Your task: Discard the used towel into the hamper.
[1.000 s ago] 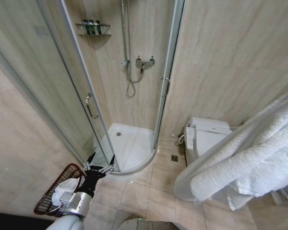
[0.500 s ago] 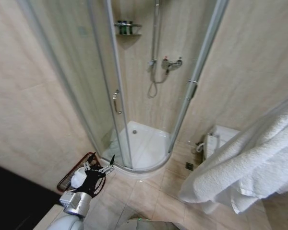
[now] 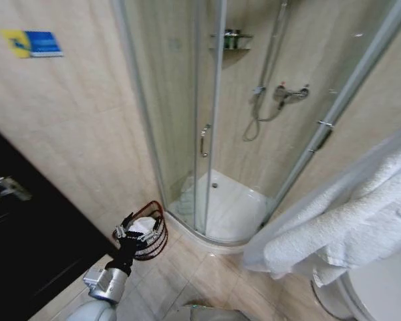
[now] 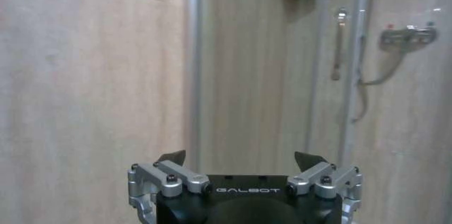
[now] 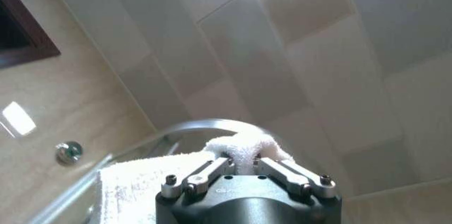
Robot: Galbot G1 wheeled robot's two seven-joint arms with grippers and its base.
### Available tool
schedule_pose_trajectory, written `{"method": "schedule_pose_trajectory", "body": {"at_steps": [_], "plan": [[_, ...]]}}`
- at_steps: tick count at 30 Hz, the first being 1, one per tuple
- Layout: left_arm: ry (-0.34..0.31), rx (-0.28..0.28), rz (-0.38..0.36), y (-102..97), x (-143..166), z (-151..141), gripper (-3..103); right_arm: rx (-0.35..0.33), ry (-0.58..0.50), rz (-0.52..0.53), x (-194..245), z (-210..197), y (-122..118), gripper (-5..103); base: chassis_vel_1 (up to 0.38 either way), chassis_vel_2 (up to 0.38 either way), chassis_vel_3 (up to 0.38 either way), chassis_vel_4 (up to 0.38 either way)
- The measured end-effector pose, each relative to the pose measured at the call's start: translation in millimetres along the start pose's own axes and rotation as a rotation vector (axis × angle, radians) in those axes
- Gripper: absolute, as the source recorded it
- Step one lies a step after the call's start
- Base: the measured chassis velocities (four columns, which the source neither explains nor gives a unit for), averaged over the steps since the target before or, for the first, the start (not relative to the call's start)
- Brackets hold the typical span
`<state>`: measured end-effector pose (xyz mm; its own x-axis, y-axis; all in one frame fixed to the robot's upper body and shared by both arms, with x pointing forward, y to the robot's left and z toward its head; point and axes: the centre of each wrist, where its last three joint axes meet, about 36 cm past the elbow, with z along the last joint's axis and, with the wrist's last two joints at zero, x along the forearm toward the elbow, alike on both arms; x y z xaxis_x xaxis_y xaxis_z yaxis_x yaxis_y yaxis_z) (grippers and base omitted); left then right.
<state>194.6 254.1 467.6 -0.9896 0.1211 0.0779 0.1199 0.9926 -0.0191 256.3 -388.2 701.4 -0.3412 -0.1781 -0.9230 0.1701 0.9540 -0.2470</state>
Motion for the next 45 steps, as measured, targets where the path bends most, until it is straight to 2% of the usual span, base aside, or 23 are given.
{"method": "schedule_pose_trajectory", "body": {"at_steps": [31,45], "plan": [[0.000,0.000,0.000,0.0,0.0,0.0,100,0.014,0.030,0.018,2.0,-1.2,-2.9,5,0.117,0.118,0.124,0.122],[0.000,0.000,0.000,0.0,0.0,0.0,100,0.021,0.032,0.010,1.1,-1.8,-3.5,5,0.022,0.019,0.025,0.017]]}}
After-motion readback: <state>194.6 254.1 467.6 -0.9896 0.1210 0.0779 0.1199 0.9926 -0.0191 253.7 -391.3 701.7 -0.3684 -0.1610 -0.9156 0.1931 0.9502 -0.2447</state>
